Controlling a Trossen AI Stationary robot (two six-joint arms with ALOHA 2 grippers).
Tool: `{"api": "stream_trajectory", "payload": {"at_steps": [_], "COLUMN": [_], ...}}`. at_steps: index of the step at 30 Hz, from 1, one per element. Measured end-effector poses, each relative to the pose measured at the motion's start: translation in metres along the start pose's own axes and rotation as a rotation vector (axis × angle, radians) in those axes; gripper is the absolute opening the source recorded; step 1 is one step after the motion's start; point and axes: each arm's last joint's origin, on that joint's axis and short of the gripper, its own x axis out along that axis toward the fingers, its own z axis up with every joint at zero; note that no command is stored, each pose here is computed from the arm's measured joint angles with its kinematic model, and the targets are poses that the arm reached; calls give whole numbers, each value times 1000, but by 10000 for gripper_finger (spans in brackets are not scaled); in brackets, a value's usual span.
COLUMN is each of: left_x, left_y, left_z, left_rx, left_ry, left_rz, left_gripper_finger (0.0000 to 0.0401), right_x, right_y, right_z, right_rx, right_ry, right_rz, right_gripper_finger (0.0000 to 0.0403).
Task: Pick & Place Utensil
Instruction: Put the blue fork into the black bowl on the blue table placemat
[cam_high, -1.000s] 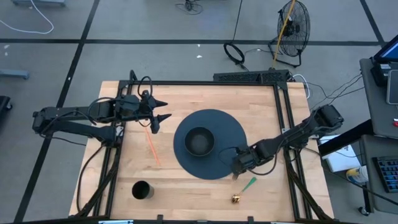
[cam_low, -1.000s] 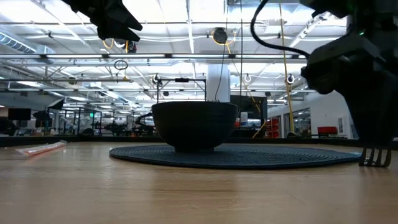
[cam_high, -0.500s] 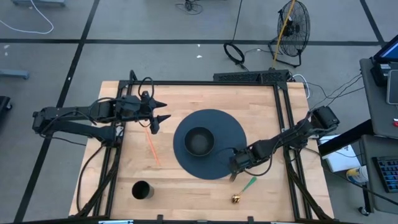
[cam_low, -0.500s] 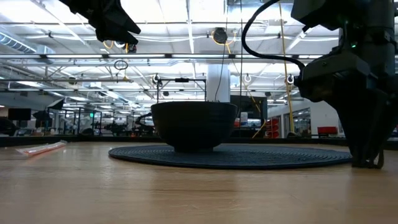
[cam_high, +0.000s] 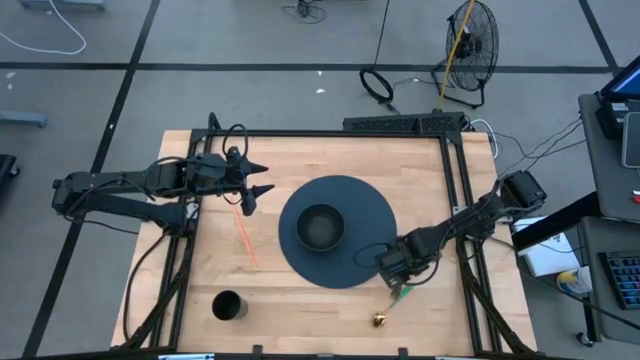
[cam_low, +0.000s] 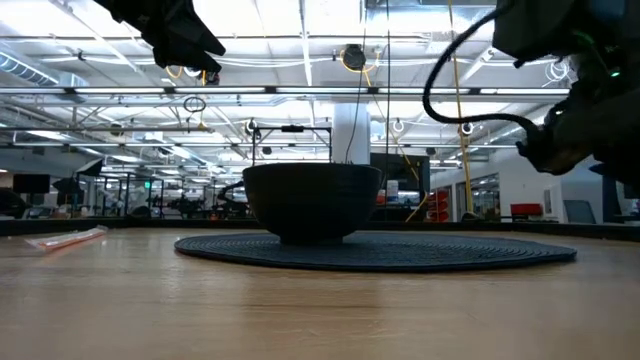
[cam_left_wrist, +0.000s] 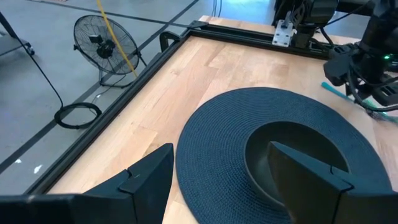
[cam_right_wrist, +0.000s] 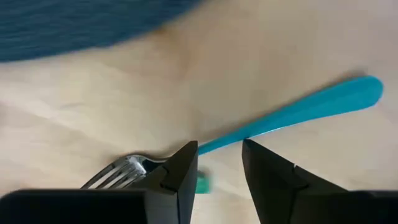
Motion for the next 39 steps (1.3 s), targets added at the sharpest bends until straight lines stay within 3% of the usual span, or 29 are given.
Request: {"api": "stream_trajectory", "payload": {"at_steps": [8,13,21,31,39], "left_x": [0,0,-1,-1,-1], "left_y": [0,-1,-4,-5,-5], "left_z": [0,0,-1,-1,-1], "left_rx": [-25,-24,-15,-13,-12], "left_ry": [1,2,3,4,5], "left_rz": [0,-4,-21,-23,-23], "left_gripper_finger": [266,266,266,266,266], "right_x": [-3,-15,-33,-24,-12], "right_y": [-8,-11,-17,-27,-26], "right_z": [6,7,4,6,6], "right_rx": [-12,-2,43,114,111], "right_ry": [-17,-147,-231,-257,-232], "right_rz": [-50,1,72,19,83], "right_gripper_finger": [120,120,120,120,103]}}
